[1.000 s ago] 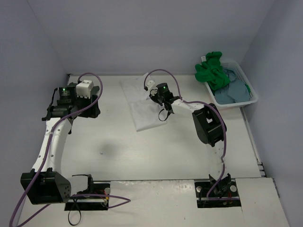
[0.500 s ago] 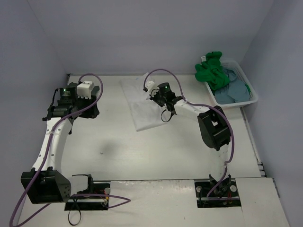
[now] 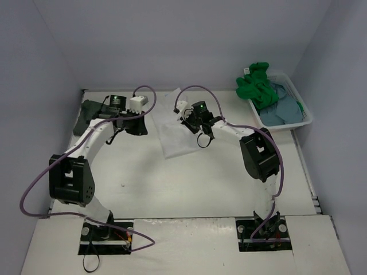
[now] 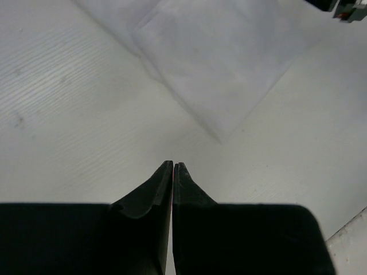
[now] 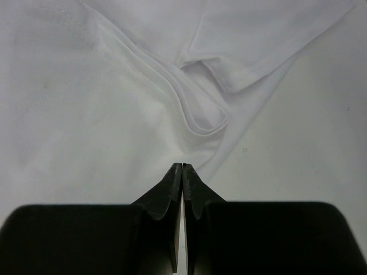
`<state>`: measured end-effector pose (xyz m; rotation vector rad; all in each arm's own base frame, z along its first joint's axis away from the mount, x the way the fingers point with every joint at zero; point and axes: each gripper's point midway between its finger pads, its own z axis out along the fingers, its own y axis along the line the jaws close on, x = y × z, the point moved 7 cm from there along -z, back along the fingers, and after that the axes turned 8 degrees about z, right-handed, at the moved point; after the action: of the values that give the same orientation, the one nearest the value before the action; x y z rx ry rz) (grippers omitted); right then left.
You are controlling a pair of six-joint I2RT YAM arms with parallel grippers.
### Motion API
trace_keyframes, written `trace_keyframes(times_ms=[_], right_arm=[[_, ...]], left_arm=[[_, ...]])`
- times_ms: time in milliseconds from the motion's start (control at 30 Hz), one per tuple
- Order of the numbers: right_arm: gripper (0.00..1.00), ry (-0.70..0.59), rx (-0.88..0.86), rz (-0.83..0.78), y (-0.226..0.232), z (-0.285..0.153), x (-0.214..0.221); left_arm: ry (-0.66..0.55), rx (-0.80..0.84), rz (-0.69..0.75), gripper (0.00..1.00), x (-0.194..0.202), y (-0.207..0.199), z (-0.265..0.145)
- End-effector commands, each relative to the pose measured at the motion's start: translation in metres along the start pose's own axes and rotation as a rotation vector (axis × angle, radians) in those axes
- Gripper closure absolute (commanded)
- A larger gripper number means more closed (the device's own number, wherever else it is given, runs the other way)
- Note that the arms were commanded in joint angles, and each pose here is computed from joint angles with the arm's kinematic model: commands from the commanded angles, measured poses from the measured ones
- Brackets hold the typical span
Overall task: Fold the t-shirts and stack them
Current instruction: Smooth out the 2/3-rectangle-folded T-shirt at the center of the board.
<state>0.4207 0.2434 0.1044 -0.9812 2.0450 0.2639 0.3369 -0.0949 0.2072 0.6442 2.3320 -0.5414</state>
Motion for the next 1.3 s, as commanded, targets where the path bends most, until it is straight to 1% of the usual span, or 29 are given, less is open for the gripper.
trace_keyframes(times_ms=[0, 67, 100, 133, 233, 367, 467, 633, 933, 1133, 1267], right_arm=[[1.00, -0.086, -0.010, 0.064, -0.013, -0.016, -0.021], [1.00, -0.088, -0.020, 0.079, -0.015, -0.017, -0.021], [1.00, -0.083, -0.020, 0.083, -0.015, -0.017, -0.019], [1.00, -0.080, -0.020, 0.089, -0.016, -0.017, -0.017], [1.00, -0.077, -0.029, 0.113, -0.019, -0.017, -0.014], [1.00, -0.082, -0.039, 0.136, -0.026, -0.019, -0.013], [1.00, -0.082, -0.048, 0.149, -0.028, -0.018, -0.011], [1.00, -0.082, -0.076, 0.171, -0.029, -0.013, -0.008], [1.00, -0.131, -0.151, 0.191, -0.025, -0.016, -0.022], [1.00, -0.127, -0.195, 0.210, -0.023, -0.004, -0.020], [1.00, -0.109, -0.232, 0.238, -0.019, 0.006, -0.013]], left_arm=[[-0.201, 0.086, 0.068, 1.00, -0.054, -0.011, 0.018], [-0.234, 0.116, 0.079, 1.00, -0.072, -0.016, 0.030], [-0.223, 0.126, 0.063, 1.00, -0.072, -0.013, 0.045], [-0.264, 0.135, 0.055, 1.00, -0.081, -0.014, 0.051], [-0.289, 0.121, 0.033, 1.00, -0.091, -0.007, 0.074], [-0.248, 0.124, 0.009, 1.00, -0.092, -0.004, 0.109], [-0.234, 0.126, 0.001, 1.00, -0.091, -0.005, 0.121], [-0.212, 0.135, 0.011, 1.00, -0.085, -0.011, 0.132], [-0.162, 0.117, 0.028, 1.00, -0.070, -0.011, 0.145], [-0.150, 0.079, 0.032, 1.00, -0.068, -0.007, 0.147], [-0.119, 0.047, 0.034, 1.00, -0.061, -0.002, 0.149]])
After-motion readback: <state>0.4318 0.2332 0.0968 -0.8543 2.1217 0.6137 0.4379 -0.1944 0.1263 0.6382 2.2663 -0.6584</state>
